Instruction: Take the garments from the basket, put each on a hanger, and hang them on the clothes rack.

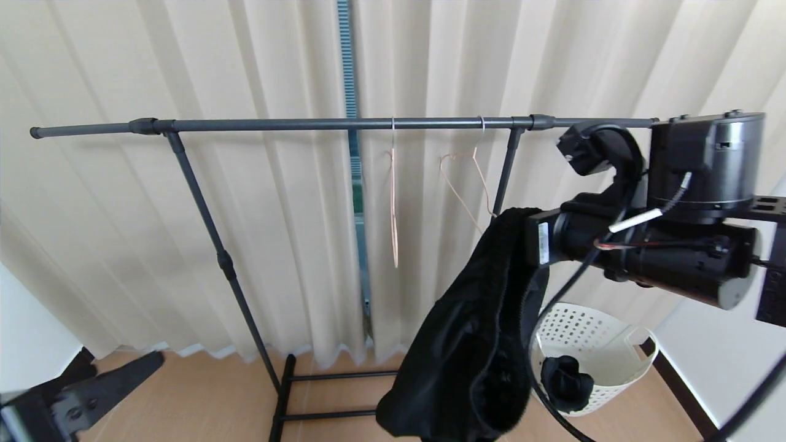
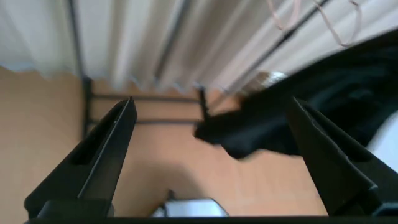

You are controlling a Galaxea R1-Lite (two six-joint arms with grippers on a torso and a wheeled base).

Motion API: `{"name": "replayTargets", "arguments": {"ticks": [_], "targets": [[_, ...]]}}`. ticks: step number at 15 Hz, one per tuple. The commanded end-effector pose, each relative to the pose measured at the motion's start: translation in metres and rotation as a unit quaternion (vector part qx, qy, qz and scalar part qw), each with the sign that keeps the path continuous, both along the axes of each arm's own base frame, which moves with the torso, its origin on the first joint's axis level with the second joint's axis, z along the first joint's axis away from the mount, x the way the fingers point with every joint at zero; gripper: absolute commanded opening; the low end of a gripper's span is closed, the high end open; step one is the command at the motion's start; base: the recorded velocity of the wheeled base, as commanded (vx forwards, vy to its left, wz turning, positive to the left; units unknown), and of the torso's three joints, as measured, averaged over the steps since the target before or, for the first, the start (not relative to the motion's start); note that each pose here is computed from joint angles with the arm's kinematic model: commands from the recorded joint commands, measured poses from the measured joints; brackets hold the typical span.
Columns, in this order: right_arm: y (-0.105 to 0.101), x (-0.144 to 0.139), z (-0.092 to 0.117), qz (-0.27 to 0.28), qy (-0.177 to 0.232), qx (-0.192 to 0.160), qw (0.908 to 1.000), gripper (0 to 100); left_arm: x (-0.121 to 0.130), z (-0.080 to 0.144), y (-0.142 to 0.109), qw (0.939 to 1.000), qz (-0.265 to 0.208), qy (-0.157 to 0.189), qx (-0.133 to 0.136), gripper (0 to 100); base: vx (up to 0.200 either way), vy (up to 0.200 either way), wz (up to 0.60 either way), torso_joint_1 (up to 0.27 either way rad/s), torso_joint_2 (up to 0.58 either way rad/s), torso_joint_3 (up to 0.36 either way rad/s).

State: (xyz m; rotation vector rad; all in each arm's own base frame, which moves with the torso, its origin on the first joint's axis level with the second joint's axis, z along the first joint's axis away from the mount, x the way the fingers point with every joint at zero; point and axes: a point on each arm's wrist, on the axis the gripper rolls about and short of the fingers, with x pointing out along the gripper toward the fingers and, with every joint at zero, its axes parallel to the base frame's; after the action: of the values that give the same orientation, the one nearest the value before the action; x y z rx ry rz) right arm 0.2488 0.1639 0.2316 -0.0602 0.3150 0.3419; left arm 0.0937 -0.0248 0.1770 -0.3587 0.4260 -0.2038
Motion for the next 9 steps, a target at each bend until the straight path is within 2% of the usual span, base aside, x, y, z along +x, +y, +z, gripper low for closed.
{"name": "replayTargets", "arguments": {"ticks": [1,4,6,9], "targets": [[0.049,0.032,-0.018,-0.038,-0.001,-0.028,0.9989,0,0.103,-0.001,-0.100,0.9836,-0.100,0.141,-0.052,100,0.000,0.000,0.00,0.000,0.00,0.000],[0.075,0.043,-0.026,-0.065,0.009,0.004,0.9978,0,0.131,-0.021,-0.128,0.9765,-0.119,0.176,-0.037,100,0.000,0.000,0.00,0.000,0.00,0.000],[0.080,0.049,-0.023,-0.083,0.005,0.023,0.9963,0,0.139,-0.031,-0.143,0.9738,-0.135,0.180,-0.036,100,0.000,0.000,0.00,0.000,0.00,0.000],[0.084,0.044,-0.019,-0.083,0.005,0.041,0.9957,0,0.146,-0.054,-0.168,0.9671,-0.157,0.199,-0.022,100,0.000,0.000,0.00,0.000,0.00,0.000]]}}
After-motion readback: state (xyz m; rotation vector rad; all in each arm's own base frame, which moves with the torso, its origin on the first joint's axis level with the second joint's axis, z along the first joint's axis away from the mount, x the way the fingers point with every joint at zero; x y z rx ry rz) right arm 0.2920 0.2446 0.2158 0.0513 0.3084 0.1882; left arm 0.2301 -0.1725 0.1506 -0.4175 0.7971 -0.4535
